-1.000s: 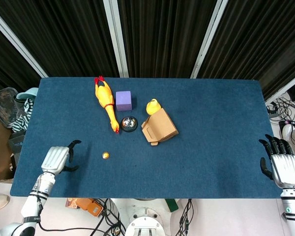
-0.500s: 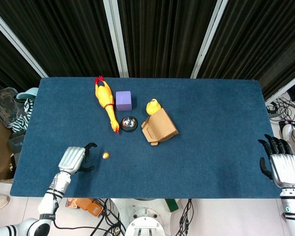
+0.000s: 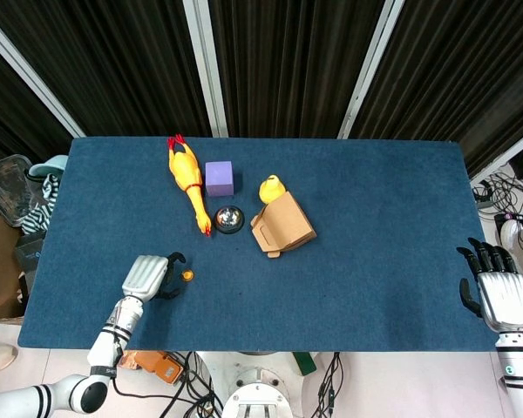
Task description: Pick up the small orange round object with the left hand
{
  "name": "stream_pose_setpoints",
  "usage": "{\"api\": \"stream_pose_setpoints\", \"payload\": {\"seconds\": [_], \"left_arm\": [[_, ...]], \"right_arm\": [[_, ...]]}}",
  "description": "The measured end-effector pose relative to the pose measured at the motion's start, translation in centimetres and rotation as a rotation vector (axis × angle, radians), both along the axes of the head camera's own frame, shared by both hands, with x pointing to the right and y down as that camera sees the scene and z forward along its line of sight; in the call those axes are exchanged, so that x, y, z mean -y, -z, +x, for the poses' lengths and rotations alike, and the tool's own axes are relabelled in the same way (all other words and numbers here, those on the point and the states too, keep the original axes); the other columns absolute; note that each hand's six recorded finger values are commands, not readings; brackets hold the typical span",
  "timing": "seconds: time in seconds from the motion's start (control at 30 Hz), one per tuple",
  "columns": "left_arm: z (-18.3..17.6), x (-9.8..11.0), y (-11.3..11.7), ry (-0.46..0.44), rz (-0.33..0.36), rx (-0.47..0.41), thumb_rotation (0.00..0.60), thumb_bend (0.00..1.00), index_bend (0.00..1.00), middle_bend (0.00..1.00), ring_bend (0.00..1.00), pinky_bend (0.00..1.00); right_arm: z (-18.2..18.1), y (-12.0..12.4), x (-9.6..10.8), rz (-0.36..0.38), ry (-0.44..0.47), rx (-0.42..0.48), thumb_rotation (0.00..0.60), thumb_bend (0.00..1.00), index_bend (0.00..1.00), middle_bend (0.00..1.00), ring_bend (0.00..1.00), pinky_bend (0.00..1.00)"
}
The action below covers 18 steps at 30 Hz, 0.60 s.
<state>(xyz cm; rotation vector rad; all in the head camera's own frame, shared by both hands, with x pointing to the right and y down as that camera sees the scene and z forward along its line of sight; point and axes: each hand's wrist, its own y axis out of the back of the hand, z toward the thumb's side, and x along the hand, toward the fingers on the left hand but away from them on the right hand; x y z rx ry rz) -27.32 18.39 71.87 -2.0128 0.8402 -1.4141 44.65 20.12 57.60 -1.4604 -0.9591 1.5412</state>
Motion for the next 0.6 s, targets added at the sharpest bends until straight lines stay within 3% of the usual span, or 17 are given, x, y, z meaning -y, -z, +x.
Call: {"api": "stream_pose_setpoints", "payload": {"seconds": [0.6], "left_arm": [[0.8, 0.2, -0.9, 0.005, -0.021, -0.015, 0.6, 0.2, 0.41, 0.71, 0.72, 0.8]], "right_arm": [[-0.1, -0.1, 0.0, -0.001, -0.001, -0.002, 0.6, 0.69, 0.27, 0.16, 0.17, 0.16]]}}
